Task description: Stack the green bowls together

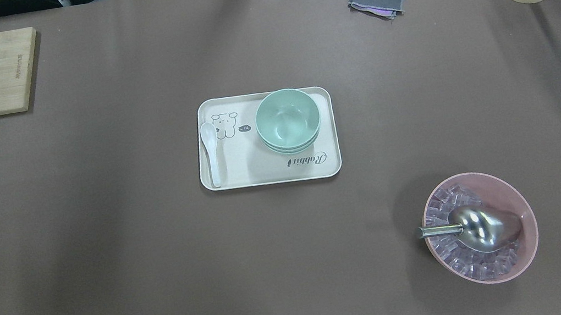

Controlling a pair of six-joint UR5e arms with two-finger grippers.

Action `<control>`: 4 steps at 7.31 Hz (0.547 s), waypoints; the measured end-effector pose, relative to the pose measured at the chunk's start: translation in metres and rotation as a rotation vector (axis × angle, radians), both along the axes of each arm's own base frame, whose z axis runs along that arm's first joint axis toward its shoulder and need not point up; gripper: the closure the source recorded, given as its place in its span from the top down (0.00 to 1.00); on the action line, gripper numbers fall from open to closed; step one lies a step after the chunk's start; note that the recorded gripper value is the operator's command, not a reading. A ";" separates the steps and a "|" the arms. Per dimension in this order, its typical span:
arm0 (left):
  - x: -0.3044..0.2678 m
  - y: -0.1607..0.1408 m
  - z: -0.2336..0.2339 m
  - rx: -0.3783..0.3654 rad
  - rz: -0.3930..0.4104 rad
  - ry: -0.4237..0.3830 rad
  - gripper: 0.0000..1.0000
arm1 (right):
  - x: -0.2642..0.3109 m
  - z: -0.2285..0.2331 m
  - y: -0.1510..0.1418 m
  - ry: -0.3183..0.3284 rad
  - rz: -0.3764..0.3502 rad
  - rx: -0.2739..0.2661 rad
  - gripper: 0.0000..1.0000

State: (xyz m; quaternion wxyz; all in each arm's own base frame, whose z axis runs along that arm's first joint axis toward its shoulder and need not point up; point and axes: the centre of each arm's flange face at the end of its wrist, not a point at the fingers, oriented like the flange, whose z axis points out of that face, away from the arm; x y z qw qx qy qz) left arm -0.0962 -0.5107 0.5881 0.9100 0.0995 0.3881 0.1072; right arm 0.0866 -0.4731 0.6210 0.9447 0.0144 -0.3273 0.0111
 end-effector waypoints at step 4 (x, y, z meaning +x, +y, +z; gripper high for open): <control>0.000 0.000 0.000 0.000 0.000 -0.001 0.98 | -0.002 -0.001 -0.001 0.000 -0.005 0.003 1.00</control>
